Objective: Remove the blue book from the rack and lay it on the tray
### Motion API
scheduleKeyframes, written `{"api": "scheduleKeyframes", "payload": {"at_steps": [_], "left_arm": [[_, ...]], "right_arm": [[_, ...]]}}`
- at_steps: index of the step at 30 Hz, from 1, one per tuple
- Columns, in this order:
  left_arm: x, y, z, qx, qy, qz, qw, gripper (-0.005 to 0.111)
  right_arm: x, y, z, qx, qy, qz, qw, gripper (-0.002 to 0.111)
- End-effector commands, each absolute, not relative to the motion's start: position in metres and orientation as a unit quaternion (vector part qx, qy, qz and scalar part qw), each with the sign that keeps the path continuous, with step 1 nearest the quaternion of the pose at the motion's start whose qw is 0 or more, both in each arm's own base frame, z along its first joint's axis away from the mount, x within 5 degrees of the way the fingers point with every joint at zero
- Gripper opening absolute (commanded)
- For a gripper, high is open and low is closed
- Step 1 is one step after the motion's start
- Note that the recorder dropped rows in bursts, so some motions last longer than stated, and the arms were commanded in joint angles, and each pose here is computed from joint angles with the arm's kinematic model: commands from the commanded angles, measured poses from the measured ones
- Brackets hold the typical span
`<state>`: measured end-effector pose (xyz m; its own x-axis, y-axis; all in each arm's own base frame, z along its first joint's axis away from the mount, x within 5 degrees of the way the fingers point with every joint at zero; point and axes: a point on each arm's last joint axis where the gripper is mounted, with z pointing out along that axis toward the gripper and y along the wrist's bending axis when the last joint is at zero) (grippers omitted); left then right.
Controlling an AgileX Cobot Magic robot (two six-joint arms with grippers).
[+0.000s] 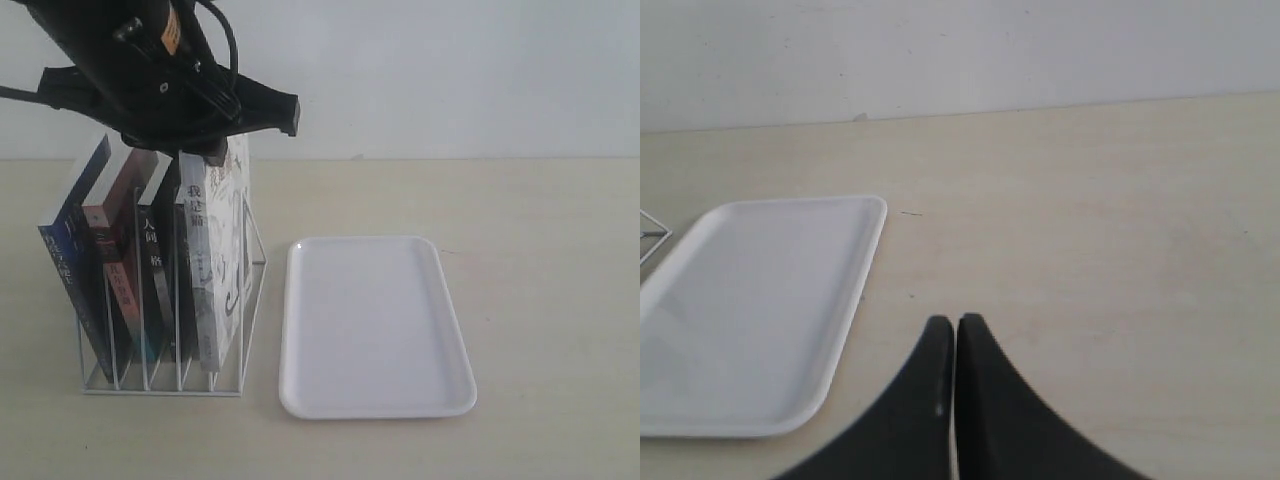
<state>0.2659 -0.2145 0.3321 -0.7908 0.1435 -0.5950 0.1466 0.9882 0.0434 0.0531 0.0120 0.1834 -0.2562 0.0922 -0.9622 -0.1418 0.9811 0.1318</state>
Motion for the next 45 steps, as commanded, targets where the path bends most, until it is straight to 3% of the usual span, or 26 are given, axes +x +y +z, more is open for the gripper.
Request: {"api": "scheduleKeyframes", "payload": {"at_steps": [1,23,33,45], "left_arm": [[0.268,-0.210,0.338,0.077,0.934,0.004,0.348,0.004],[0.264,-0.208,0.322,0.082,0.943,0.015,0.322,0.005],[0.265,-0.210,0.323,0.084,0.941,0.009,0.328,0.050],[0.264,-0.210,0.322,0.094,0.943,0.007,0.319,0.051]], "right_arm": [[0.053,0.011,0.185,-0.015,0.783,0.093,0.615,0.000],[0.053,0.011,0.185,-0.015,0.783,0.093,0.615,0.000],[0.053,0.011,0.185,-0.015,0.783,0.093,0.615,0.000],[0.053,0.012,0.184,-0.015,0.784,0.093,0.614,0.000]]}}
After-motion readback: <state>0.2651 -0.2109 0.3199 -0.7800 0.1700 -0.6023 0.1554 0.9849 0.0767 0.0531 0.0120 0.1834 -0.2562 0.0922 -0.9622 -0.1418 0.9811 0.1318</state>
